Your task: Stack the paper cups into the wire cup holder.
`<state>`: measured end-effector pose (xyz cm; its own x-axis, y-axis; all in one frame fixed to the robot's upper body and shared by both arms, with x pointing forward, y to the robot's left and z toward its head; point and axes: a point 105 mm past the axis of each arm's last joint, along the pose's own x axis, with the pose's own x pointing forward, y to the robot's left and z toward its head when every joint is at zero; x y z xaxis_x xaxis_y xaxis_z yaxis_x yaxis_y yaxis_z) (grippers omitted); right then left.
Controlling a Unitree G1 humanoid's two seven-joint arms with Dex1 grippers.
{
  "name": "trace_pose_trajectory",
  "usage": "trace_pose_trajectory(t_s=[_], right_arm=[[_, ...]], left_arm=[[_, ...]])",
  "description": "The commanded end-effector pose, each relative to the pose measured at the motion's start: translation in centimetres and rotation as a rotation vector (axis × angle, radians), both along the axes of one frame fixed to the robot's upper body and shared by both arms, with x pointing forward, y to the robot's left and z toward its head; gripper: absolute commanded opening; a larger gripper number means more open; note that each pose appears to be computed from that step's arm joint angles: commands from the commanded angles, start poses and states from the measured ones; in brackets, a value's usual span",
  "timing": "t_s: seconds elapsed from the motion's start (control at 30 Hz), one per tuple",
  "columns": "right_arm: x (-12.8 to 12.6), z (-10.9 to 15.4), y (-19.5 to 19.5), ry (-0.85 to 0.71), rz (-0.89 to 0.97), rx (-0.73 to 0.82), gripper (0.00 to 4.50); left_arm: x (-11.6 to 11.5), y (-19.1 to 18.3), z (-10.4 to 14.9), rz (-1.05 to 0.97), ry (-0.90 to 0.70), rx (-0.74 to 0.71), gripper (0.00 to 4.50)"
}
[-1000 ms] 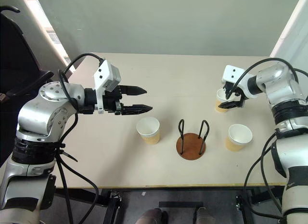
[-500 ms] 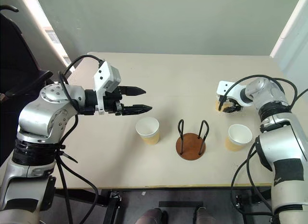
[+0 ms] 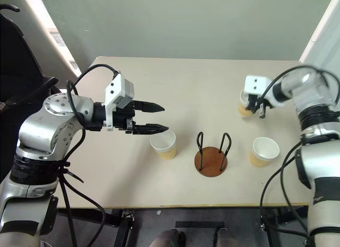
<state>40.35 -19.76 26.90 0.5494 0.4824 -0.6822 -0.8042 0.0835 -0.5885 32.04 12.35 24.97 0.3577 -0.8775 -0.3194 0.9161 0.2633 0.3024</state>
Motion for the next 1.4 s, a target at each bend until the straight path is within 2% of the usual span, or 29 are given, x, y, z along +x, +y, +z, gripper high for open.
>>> trace_pose_trajectory(t_s=[0.03, 0.17, 0.23, 0.4, 0.7, 0.97, 1.13, 1.23, 1.4], right_arm=[[-4.7, 4.3, 3.0, -0.032, 0.198, 0.038, 0.02], [-10.5, 5.8, 6.3, 0.001, 0.349, 0.058, 0.02], [-12.5, 5.7, 7.2, 0.028, 0.393, 0.047, 0.02], [-14.3, 4.8, 8.3, 0.080, 0.438, 0.024, 0.02], [-13.8, 2.6, 9.4, 0.126, 0.471, 0.008, 0.02], [-12.0, 0.0, 8.8, 0.118, 0.466, -0.109, 0.02], [-12.1, -0.7, 9.0, 0.127, 0.489, -0.128, 0.02], [-12.2, -1.0, 9.3, 0.138, 0.496, -0.123, 0.63], [-12.2, -0.4, 9.9, 0.132, 0.480, -0.054, 2.33]], left_arm=[[-1.1, -0.6, 0.5, -0.076, -0.030, 0.020, 3.56], [-1.7, -1.0, -0.1, -0.127, -0.007, 0.042, 3.56], [-1.9, -1.2, -0.3, -0.148, 0.001, 0.053, 3.56], [-1.9, -1.4, -0.4, -0.168, 0.005, 0.061, 3.56], [-1.9, -1.5, -0.5, -0.168, 0.004, 0.065, 3.56], [-2.0, -1.3, -0.6, -0.157, 0.004, 0.061, 3.56], [-2.1, -1.2, -0.8, -0.152, 0.003, 0.066, 3.56], [-2.1, -1.1, -0.8, -0.148, -0.010, 0.081, 3.56], [-2.4, -1.1, -0.6, -0.132, -0.076, 0.133, 3.56]])
